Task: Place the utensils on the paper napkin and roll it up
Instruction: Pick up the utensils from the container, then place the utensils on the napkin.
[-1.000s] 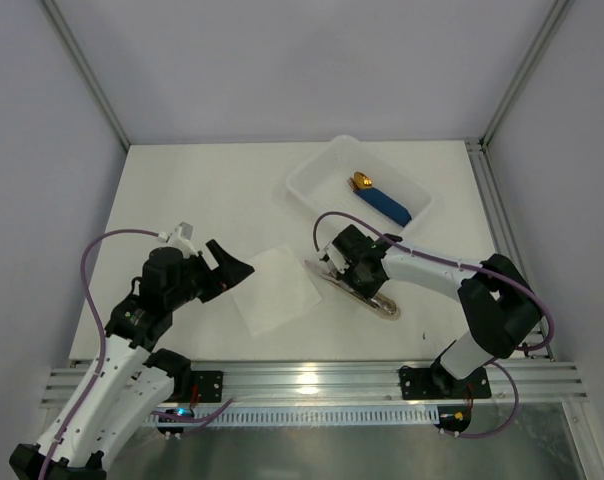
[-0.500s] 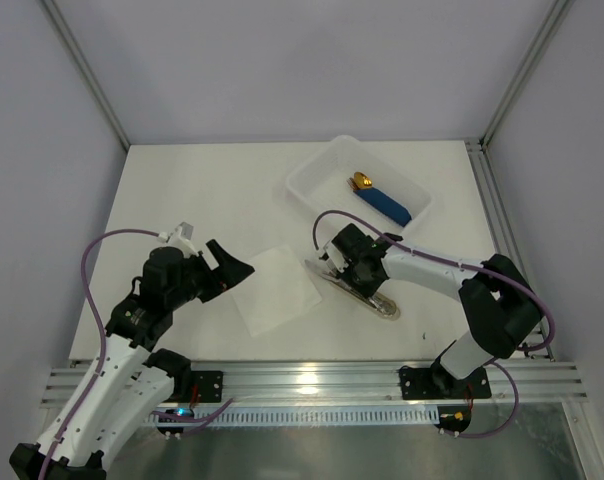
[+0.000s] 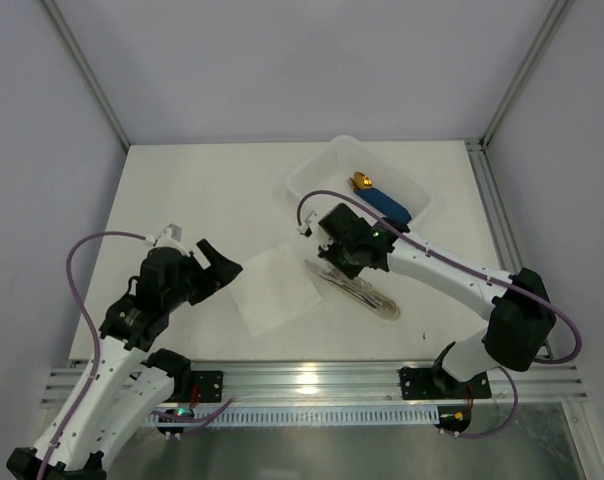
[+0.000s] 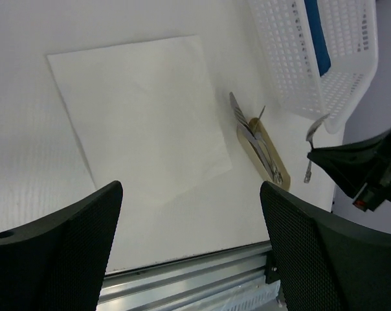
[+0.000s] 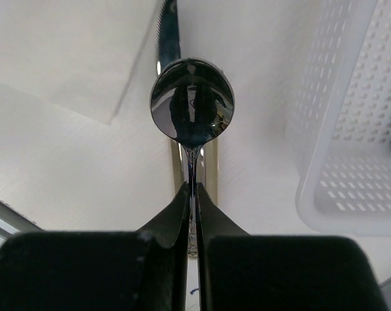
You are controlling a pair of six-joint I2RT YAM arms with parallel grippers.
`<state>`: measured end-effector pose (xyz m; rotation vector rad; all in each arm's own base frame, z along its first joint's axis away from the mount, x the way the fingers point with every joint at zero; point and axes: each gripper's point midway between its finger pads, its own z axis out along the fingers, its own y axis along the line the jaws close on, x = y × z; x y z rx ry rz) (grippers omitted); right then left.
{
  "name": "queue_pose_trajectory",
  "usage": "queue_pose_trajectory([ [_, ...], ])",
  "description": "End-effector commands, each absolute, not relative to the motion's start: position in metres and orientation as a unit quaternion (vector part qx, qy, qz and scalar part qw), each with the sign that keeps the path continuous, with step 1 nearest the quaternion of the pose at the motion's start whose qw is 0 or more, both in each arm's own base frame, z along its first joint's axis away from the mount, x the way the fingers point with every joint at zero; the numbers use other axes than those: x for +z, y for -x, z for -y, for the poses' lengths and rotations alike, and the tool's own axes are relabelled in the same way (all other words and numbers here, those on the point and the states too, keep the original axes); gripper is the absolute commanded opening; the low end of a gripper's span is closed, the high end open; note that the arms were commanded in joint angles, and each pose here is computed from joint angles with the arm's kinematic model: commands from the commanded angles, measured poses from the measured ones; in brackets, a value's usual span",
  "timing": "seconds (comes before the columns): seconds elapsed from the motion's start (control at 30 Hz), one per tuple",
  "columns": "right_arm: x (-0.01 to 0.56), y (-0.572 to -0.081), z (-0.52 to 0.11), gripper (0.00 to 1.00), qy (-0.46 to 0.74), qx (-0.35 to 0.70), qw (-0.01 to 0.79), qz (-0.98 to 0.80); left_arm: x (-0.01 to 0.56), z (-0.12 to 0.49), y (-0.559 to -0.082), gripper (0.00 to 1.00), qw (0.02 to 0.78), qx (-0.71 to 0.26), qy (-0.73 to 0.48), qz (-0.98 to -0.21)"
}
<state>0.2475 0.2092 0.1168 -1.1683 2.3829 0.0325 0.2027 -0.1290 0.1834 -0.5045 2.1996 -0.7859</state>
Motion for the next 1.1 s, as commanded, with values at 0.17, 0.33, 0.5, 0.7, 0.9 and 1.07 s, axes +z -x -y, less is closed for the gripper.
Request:
queue_pose_trajectory([
  [0.17, 0.149, -0.256, -0.311, 0.04, 0.487, 0.069, 0.274, -0.826, 0.202, 0.033, -0.194, 0.89, 0.449, -0.111, 0.328, -0.823],
  [0.33, 0.128, -0.262, -0.349, 0.04, 0.512, 0.082, 0.255, -0.817, 0.208, 0.012, -0.184, 0.9, 0.456, -0.065, 0.354, -0.814],
  [0.5, 0.105, -0.263, -0.373, 0.04, 0.534, 0.078, 0.237, -0.808, 0.214, 0.012, -0.185, 0.9, 0.464, -0.074, 0.358, -0.807],
  [0.7, 0.091, -0.258, -0.394, 0.04, 0.56, 0.082, 0.224, -0.793, 0.224, 0.01, -0.186, 0.9, 0.484, -0.086, 0.363, -0.791],
  [0.9, 0.081, -0.259, -0.406, 0.04, 0.571, 0.077, 0.217, -0.788, 0.231, 0.009, -0.185, 0.9, 0.493, -0.094, 0.366, -0.784],
  [1.07, 0.077, -0.266, -0.412, 0.04, 0.576, 0.061, 0.221, -0.785, 0.235, 0.008, -0.181, 0.9, 0.498, -0.1, 0.364, -0.781],
])
